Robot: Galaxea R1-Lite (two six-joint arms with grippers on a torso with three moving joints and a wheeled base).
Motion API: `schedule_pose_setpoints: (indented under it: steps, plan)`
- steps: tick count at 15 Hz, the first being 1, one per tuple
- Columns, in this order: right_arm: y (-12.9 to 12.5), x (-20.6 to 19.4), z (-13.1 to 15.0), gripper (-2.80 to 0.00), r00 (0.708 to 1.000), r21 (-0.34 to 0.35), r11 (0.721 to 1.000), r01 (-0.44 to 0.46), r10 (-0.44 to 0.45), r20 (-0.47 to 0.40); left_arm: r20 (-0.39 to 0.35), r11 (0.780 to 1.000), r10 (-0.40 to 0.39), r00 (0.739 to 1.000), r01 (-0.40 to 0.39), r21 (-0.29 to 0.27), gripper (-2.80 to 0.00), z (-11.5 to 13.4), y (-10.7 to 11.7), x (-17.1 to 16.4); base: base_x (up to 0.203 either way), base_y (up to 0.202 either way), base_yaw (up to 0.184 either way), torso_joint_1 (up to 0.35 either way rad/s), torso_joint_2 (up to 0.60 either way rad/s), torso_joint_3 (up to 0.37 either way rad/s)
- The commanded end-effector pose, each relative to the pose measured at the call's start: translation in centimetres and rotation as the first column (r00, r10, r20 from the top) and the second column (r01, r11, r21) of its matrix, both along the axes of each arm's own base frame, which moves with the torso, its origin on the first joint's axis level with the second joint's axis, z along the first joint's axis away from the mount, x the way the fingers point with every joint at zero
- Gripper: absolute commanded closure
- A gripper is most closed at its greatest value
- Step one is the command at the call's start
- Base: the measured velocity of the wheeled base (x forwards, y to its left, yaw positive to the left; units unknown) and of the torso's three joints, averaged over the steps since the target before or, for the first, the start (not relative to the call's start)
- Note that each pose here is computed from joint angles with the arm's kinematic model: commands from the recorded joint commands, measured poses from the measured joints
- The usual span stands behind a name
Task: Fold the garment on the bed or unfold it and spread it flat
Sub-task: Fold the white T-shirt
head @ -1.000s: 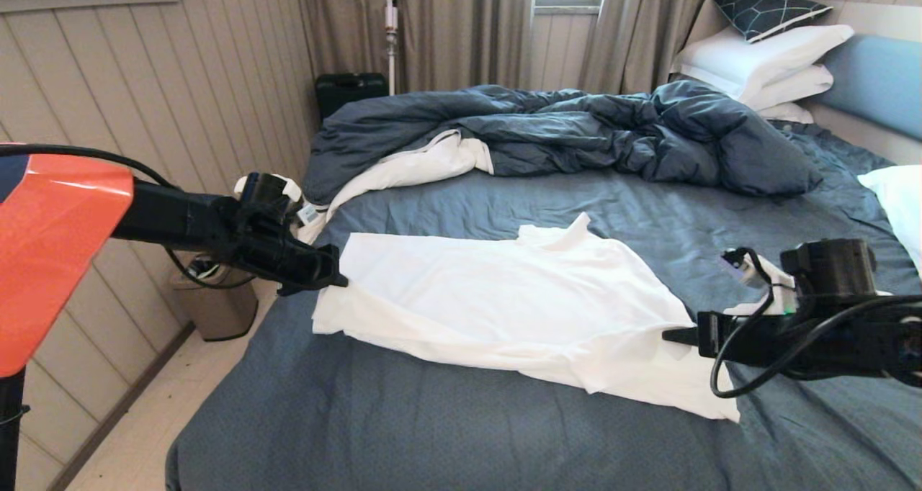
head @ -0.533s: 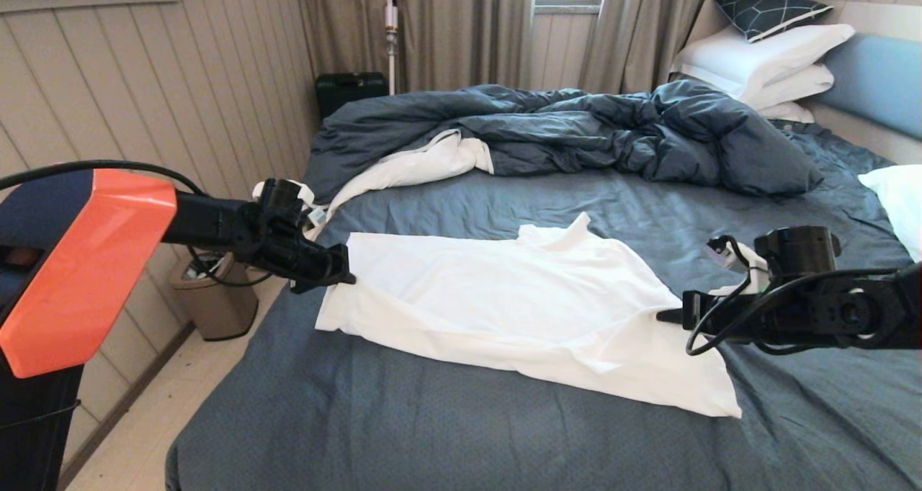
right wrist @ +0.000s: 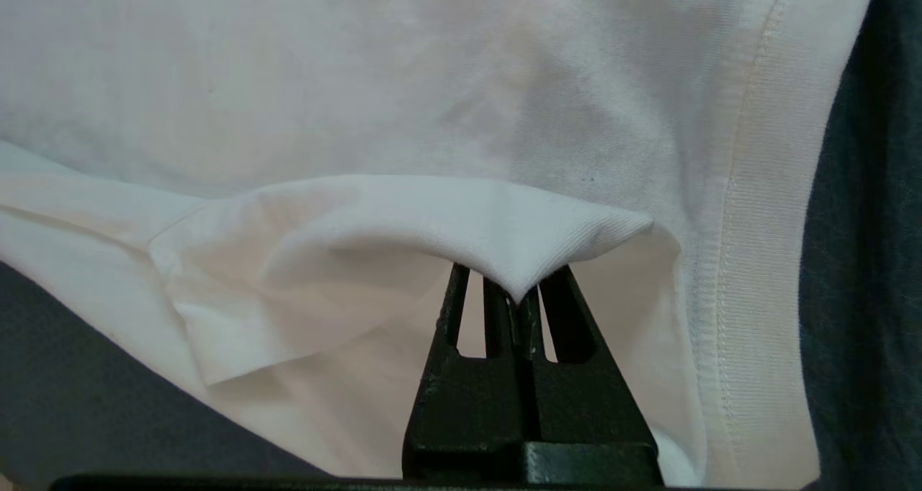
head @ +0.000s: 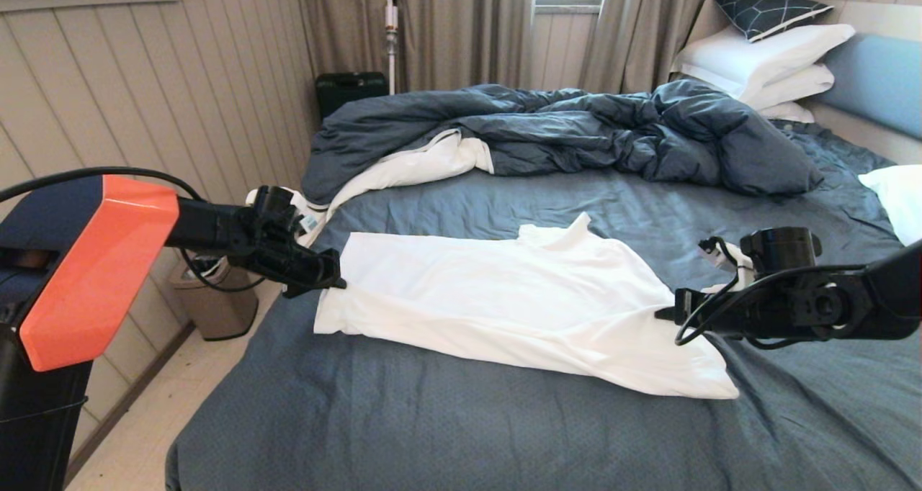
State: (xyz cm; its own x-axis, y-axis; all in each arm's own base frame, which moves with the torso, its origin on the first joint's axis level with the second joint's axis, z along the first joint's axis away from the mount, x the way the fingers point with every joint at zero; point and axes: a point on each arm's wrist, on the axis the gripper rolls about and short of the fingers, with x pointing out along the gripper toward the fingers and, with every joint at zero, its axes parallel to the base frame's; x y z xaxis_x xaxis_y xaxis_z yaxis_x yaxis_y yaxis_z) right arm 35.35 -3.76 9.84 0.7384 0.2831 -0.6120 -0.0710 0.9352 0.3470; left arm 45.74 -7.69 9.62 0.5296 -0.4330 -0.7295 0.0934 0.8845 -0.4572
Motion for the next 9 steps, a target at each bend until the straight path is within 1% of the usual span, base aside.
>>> schedule_pose_setpoints:
  steps: [1, 6, 7, 9]
  plan:
    - [-0.09, 0.16, -0.56, 0.00, 1.000, 0.004, 1.000, 0.001, -0.001, -0.014, -0.016, 1.000, 0.001, 1.000, -0.001, 0.000, 0.00, -0.40, 0.12, -0.08, 0.000, 0.000, 0.000, 0.000, 0.00, 0.000]
    - [-0.54, 0.51, -1.01, 0.00, 1.000, 0.003, 1.000, 0.013, -0.013, -0.025, -0.029, 1.000, -0.007, 1.000, 0.007, 0.002, 0.00, -0.91, -0.17, -0.10, 0.000, 0.000, 0.000, 0.000, 0.00, 0.000]
    - [-0.52, 0.62, -1.19, -2.80, 0.999, -0.005, 1.000, 0.022, -0.022, -0.030, -0.030, 1.000, -0.006, 1.000, 0.006, -0.001, 0.00, -0.94, -0.18, -0.07, 0.000, 0.000, 0.000, 0.000, 0.00, 0.000]
    - [-0.52, 0.65, -1.26, -2.80, 0.999, -0.021, 0.999, 0.034, -0.034, -0.031, -0.035, 1.000, -0.008, 0.999, 0.008, 0.002, 0.00, -1.22, -0.34, -0.03, 0.000, 0.000, 0.000, 0.000, 0.00, 0.000]
